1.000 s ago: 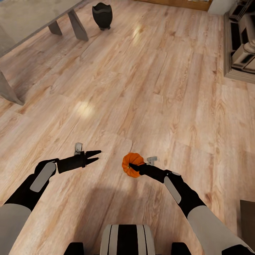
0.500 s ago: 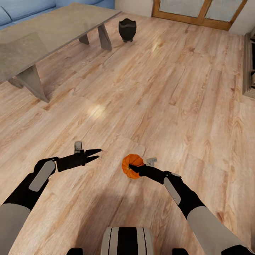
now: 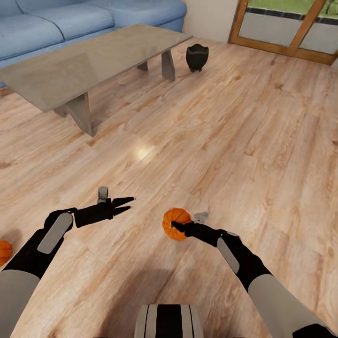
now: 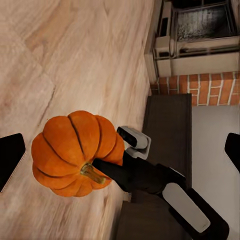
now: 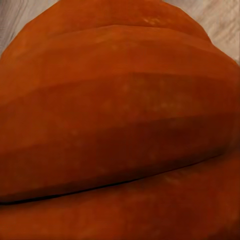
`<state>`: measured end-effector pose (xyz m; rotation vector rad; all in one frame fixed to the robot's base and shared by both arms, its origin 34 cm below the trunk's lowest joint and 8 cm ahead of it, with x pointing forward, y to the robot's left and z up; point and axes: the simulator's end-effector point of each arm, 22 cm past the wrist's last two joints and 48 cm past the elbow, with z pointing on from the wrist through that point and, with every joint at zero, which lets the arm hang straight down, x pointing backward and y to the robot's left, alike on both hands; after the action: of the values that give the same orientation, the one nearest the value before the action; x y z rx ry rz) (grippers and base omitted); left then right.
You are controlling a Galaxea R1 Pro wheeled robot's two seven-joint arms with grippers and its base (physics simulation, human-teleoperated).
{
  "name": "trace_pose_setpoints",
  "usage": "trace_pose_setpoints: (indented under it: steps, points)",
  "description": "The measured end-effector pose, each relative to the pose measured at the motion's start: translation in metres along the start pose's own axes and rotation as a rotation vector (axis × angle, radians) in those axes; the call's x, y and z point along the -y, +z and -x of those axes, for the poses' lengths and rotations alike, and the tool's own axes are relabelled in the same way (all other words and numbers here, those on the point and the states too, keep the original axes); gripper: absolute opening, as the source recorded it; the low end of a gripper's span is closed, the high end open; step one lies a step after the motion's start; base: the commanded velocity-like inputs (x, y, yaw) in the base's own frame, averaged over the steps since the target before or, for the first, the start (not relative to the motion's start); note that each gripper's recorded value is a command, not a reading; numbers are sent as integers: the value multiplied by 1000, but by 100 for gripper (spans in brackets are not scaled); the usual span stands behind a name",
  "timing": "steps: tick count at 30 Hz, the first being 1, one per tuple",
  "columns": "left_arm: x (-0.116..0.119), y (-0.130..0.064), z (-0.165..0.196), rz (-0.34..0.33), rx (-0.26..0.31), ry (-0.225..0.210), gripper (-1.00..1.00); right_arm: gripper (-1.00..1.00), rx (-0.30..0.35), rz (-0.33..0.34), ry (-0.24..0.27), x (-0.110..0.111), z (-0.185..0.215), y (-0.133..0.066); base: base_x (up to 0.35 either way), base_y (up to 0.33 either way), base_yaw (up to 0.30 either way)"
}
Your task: Place each of the two pumpkins and all three candles from the living room inside a cabinet in the living room (use any cabinet), then make sure every cabinet is closed, and position the cauldron so it is next to a table in the living room.
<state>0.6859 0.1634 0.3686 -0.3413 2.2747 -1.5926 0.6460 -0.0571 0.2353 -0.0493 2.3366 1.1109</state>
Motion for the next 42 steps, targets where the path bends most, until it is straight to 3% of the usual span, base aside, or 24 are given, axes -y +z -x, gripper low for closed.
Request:
trace_pose_setpoints:
  steps: [5,42]
  points:
    - [12,-4,5,-7,8,18,100,-100,-49,24,-53,-18,-12,3,0,0,289]
    - [104,-30,28,-67,57,147,100,-100,45,23,-167,-69,57,-26,0,0,289]
